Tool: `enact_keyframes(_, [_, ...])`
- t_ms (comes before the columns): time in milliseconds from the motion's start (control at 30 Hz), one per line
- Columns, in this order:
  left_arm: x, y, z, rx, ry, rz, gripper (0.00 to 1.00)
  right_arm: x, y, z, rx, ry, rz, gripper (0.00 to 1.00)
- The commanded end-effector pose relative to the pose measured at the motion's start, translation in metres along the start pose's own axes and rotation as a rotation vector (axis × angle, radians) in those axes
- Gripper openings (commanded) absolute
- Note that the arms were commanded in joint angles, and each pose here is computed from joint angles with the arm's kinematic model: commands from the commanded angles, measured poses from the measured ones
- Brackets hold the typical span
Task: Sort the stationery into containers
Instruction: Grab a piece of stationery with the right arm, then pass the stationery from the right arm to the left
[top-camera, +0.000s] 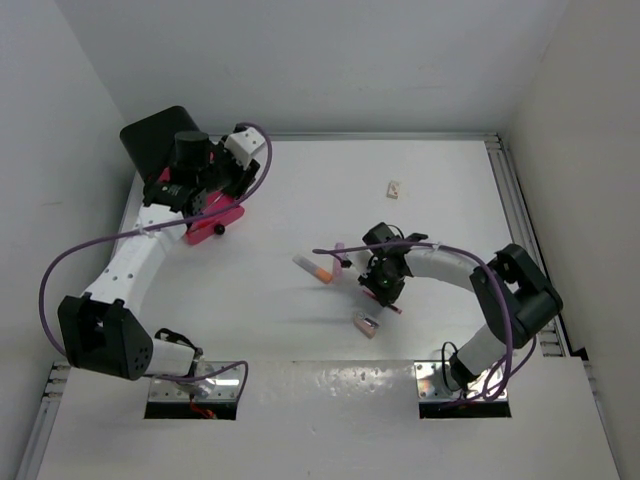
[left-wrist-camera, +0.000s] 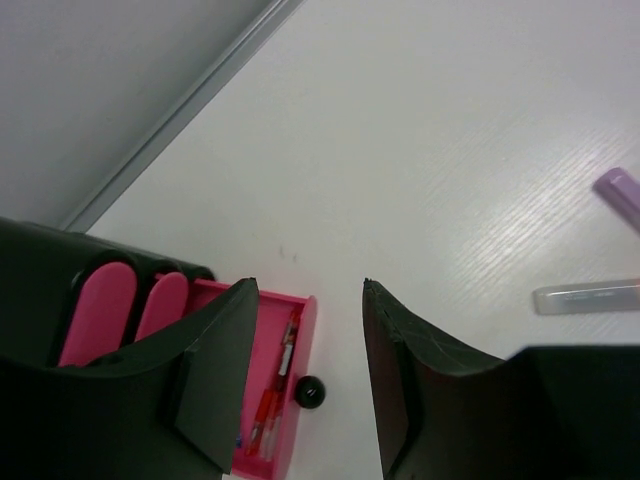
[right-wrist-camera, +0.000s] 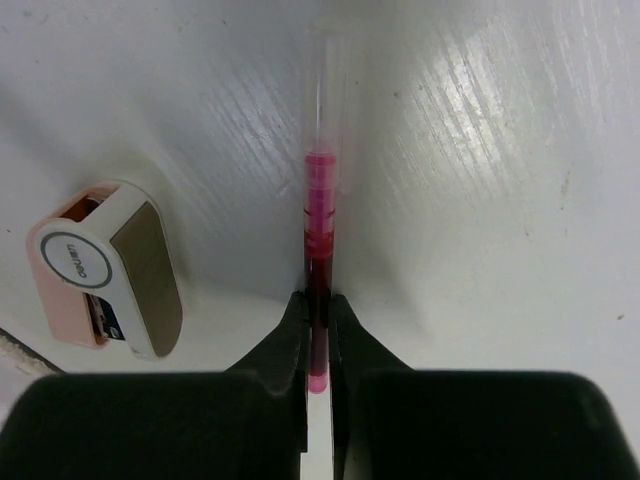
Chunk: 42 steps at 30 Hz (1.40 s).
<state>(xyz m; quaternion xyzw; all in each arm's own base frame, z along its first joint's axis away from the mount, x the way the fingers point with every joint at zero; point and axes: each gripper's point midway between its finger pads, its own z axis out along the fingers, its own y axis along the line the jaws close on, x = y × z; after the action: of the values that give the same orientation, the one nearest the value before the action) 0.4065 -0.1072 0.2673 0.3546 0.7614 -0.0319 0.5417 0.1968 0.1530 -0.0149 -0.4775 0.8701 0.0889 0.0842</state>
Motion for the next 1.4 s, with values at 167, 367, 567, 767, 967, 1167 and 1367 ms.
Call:
enact_keyframes(167, [-0.025, -0.046, 0.011, 0.343, -0.103, -0.159, 0.53, -0.052, -0.038, -0.032, 0.087, -0.192, -0.322, 0.0])
enact_keyframes(367, [-0.029, -0.1, 0.012, 0.495, -0.079, -0.215, 0.53, -0.116, -0.051, -0.079, 0.163, -0.386, -0.471, 0.0])
enact_keyframes(567, [-0.033, -0.118, 0.014, 0.597, -0.05, -0.323, 0.53, -0.156, -0.05, -0.105, 0.323, -0.548, -0.711, 0.0])
enact_keyframes(767, [-0.031, -0.145, 0.014, 0.701, -0.009, -0.348, 0.54, -0.183, -0.045, -0.127, 0.468, -0.667, -0.9, 0.0])
enact_keyframes(967, [-0.028, -0.164, 0.008, 0.783, 0.013, -0.344, 0.54, -0.199, -0.038, -0.143, 0.579, -0.751, -1.024, 0.0])
enact_keyframes(1167, [-0.025, -0.184, 0.002, 0.862, 0.029, -0.304, 0.54, -0.204, -0.029, -0.141, 0.68, -0.781, -1.121, 0.0])
enact_keyframes(1367, [-0.03, -0.185, 0.004, 0.873, 0.025, -0.318, 0.57, -0.211, -0.02, -0.146, 0.745, -0.813, -1.178, 0.0])
